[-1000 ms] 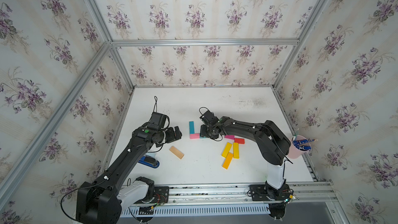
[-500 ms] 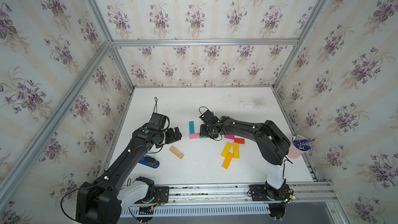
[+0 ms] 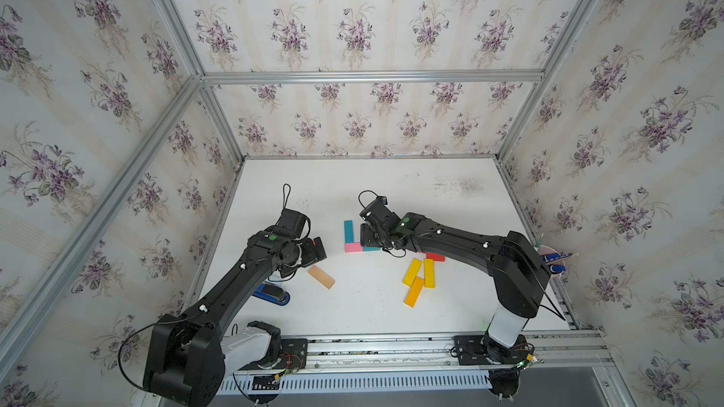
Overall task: Assemble the letter h with building blocks
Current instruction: Move the building block to the center of the board, then assemble the building block at the center of the board.
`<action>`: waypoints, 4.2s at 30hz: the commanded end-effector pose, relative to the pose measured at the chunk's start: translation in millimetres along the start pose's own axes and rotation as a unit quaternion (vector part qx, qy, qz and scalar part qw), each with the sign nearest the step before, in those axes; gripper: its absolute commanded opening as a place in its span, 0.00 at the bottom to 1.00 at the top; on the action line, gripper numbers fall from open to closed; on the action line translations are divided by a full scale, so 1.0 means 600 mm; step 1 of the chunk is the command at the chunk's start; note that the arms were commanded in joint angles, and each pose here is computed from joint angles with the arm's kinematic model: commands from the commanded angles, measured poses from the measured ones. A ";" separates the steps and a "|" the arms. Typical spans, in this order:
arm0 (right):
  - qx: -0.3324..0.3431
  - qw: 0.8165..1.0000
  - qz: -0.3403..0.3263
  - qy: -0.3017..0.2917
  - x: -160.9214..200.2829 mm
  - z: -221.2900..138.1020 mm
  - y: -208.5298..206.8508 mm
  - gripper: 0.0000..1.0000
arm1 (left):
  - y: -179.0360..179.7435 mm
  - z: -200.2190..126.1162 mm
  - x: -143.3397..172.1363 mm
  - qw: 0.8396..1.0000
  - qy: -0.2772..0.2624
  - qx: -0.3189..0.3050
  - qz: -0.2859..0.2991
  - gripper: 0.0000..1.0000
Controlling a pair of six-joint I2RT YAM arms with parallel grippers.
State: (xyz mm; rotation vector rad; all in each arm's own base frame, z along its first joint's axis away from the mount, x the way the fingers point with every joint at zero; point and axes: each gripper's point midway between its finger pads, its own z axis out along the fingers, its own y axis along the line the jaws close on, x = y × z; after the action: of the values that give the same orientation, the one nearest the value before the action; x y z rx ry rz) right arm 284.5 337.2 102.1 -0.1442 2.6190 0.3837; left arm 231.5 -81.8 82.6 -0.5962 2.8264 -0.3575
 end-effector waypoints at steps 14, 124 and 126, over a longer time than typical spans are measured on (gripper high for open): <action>-0.014 1.000 0.009 -0.022 0.031 -0.064 -0.019 0.72 | -0.020 0.088 0.071 0.993 0.097 -0.068 -0.016 0.86; 0.062 0.990 0.026 0.122 0.160 0.098 0.076 0.31 | -0.026 -0.120 -0.035 0.996 -0.052 0.067 -0.004 0.98; 0.063 0.990 0.030 0.123 0.159 0.101 0.073 0.31 | -0.026 -0.119 -0.036 0.996 -0.052 0.068 -0.004 0.98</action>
State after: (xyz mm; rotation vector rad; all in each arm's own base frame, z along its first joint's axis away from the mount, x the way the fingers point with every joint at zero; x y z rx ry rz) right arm 221.3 399.3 20.0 -0.1124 2.8693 0.2589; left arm 231.6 -71.9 156.3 -0.6021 2.6951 -0.4902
